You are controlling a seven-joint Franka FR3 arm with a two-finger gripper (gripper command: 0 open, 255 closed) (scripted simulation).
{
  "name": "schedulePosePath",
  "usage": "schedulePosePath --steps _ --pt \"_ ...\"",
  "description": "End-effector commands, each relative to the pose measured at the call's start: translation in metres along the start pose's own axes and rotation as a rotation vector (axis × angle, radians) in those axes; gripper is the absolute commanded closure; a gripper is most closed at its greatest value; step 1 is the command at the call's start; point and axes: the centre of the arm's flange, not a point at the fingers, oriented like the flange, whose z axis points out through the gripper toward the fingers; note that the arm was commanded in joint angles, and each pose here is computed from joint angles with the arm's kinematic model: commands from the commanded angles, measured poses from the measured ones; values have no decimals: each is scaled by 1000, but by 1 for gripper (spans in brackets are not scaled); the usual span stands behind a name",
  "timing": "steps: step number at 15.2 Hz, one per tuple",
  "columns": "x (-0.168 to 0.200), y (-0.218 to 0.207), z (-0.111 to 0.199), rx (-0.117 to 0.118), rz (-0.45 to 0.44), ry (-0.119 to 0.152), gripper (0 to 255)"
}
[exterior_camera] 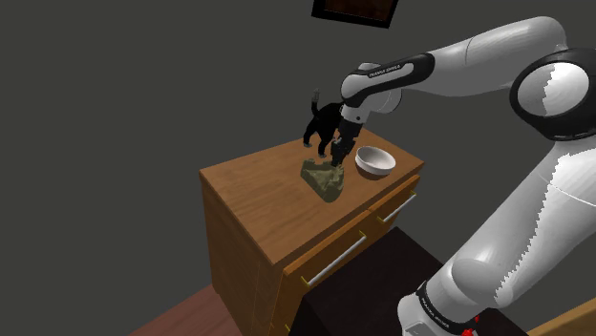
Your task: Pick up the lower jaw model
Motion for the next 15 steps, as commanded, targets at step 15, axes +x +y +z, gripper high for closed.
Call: schedulePosePath --steps 15 --pt "-6 -18 -77 0 0 0 255"
